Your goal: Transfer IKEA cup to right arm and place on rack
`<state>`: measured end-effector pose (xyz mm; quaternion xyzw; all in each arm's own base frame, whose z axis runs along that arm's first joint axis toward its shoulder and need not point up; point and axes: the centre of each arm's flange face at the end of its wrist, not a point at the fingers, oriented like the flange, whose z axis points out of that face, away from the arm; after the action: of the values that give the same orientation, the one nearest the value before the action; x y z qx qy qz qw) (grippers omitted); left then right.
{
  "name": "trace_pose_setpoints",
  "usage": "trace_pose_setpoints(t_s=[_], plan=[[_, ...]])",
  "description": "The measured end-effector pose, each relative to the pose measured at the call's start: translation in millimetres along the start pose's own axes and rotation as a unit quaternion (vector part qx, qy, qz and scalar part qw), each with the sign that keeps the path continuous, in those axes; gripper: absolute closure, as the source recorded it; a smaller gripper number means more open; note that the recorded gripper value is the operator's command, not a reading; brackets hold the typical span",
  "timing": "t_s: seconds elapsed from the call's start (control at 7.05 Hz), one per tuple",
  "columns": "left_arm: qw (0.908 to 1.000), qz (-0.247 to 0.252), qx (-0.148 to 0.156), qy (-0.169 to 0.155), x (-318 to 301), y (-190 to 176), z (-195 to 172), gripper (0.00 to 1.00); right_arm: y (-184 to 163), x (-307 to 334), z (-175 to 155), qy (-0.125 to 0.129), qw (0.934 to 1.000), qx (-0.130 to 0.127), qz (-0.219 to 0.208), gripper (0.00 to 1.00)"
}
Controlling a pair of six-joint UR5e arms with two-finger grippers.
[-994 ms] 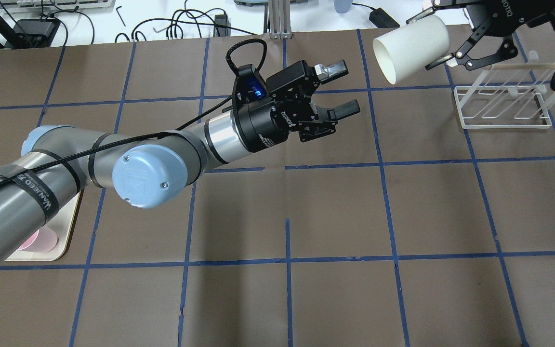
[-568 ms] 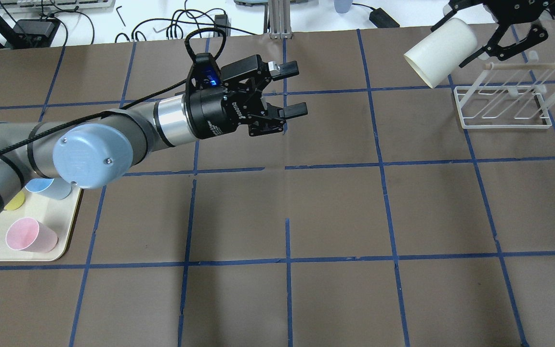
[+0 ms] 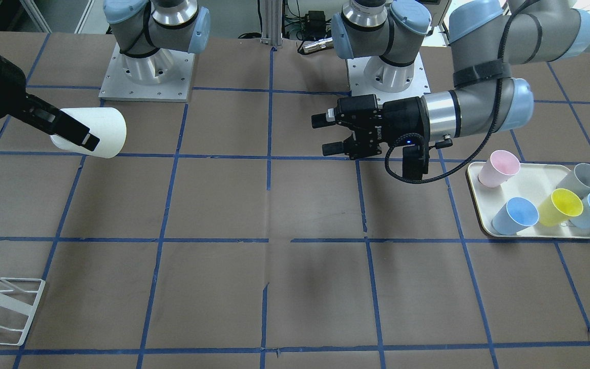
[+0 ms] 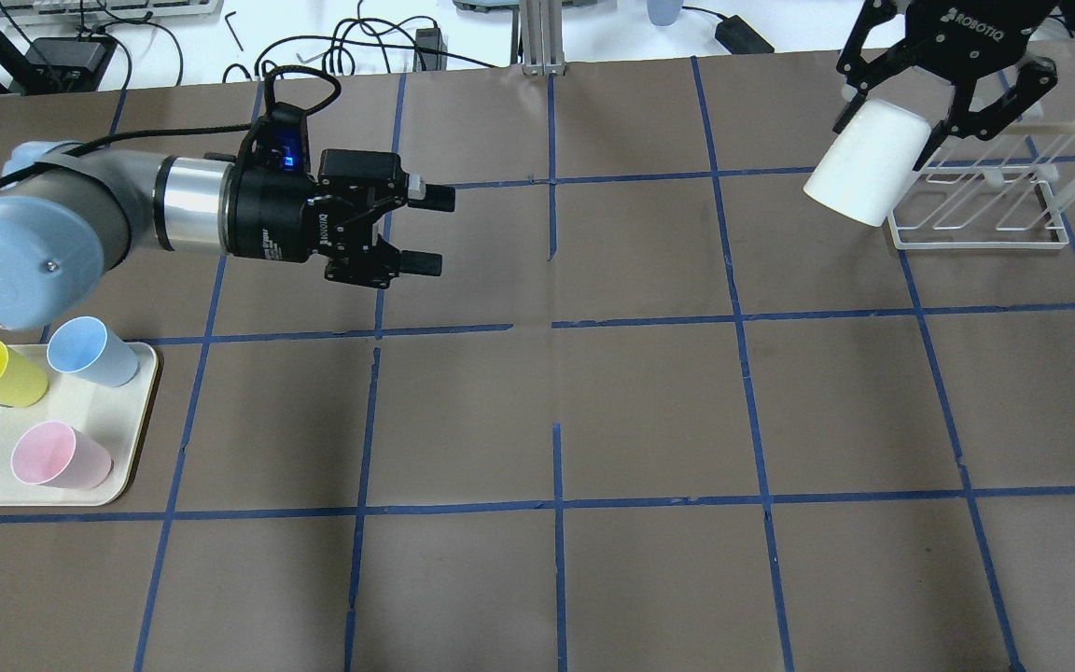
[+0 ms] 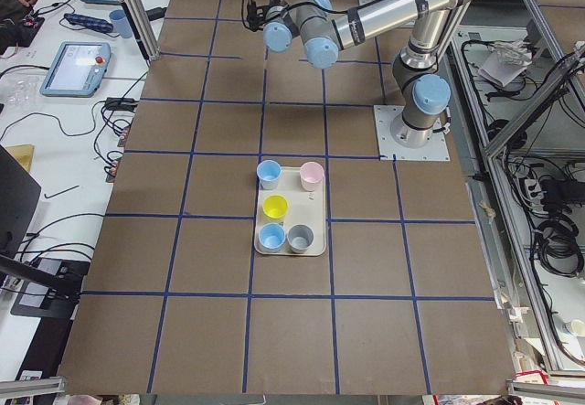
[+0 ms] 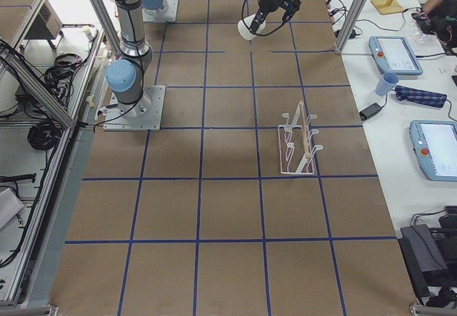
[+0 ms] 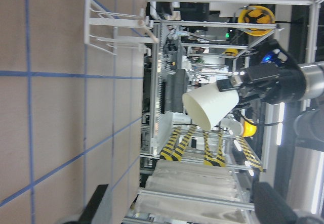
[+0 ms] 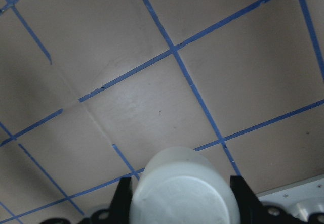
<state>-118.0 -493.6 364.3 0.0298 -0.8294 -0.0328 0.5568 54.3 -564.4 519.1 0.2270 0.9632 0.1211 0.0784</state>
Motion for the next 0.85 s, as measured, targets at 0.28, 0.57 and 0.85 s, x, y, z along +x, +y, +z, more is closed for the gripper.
trace_pose_setpoints(t_s=[0.28, 0.57, 0.85], plan=[[0.9893, -0.006, -0.01, -0.146, 10.3, -5.1, -33.6, 0.0, -6.3, 2.4, 2.3, 0.059, 0.9969, 0.028, -0.044, 0.88], [0.9569, -0.002, 0.003, -0.29, 27.4, -2.2, -61.1, 0.0, -22.9, 10.0, -0.9, 0.072, 0.9905, 0.072, -0.093, 0.96], [0.9085, 0.029, 0.025, -0.416, 50.2, 9.9, -85.6, 0.0, -42.1, 24.0, -5.9, 0.103, 0.9794, 0.126, -0.12, 1.0]])
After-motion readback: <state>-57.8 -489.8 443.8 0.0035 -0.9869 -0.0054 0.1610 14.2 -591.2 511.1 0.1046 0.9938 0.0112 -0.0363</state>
